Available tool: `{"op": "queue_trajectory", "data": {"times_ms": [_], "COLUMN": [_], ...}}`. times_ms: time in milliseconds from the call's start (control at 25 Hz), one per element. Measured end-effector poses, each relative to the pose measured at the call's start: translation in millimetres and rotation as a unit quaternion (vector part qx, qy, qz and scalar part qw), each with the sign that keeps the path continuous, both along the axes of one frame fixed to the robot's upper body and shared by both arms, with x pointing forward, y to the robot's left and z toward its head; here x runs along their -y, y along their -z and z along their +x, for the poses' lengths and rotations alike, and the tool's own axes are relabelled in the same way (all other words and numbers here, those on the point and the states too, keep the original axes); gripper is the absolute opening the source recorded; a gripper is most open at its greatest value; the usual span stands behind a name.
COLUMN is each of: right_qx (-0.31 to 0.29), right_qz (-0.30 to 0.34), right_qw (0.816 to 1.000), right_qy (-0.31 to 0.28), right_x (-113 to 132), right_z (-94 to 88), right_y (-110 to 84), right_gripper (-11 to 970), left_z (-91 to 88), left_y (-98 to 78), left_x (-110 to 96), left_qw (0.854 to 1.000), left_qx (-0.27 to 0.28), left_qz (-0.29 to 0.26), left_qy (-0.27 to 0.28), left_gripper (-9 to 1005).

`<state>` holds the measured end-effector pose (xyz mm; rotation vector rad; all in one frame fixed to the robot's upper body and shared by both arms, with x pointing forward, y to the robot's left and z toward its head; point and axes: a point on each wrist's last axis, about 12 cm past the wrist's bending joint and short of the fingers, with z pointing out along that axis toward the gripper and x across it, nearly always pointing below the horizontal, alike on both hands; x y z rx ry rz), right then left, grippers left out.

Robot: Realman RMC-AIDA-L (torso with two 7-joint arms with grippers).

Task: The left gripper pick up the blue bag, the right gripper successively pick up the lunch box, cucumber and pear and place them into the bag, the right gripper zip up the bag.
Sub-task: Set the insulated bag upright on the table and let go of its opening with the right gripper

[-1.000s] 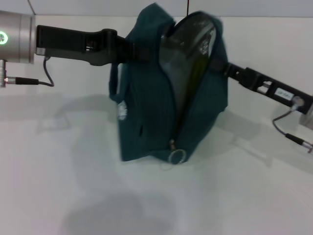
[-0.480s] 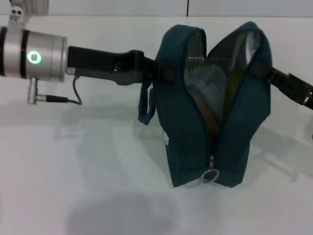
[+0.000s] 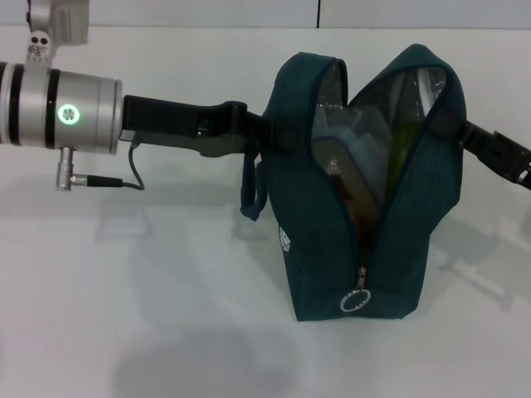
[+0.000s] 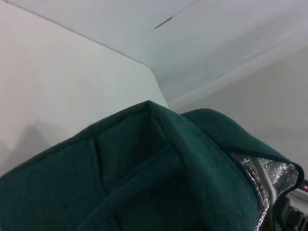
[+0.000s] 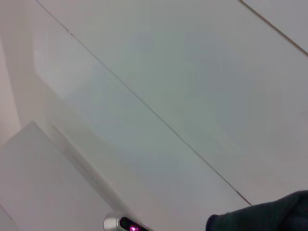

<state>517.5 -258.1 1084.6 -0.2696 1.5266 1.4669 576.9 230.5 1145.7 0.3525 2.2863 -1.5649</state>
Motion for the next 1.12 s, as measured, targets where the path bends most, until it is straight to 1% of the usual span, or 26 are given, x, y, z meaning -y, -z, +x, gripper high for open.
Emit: {"op": "queue_trajectory", "data": {"times_ms": [160, 480, 760, 920, 1000, 1120], "right_qx": [-0.002, -0.003, 0.02, 0.016, 0.017, 0.039], "right_qz": [0.0, 0.005, 0.009, 0.01, 0.01, 0.012], "right_qw": [1.0, 1.0, 1.0, 1.0, 0.999, 0.999], "right_qy": [0.001, 0.0, 0.016, 0.024, 0.027, 0.035], "right_x": [2.1, 15.8, 24.3, 29.2, 32.2, 38.1], "right_z": [-2.1, -15.2, -24.6, -30.7, -34.9, -44.9], "right_y": [1.3, 4.8, 5.6, 9.0, 10.5, 10.9], "right_gripper": [50, 110, 228, 298, 333, 385], "left_z": [-2.6, -4.5, -5.3, -5.4, -5.7, -5.9], "left_y": [3.4, 4.9, 5.8, 5.8, 6.0, 6.2], "left_x": [-2.3, -1.2, -1.1, -1.1, -1.3, -1.7], "left_qw": [1.0, 1.0, 1.0, 1.0, 1.0, 1.0], "left_qx": [-0.005, -0.009, -0.01, -0.01, -0.01, -0.011], "left_qz": [0.001, -0.001, -0.002, -0.002, -0.002, -0.002], "left_qy": [-0.003, 0.0, 0.0, 0.0, 0.0, 0.0], "left_gripper": [43, 43, 43, 43, 43, 43]}}
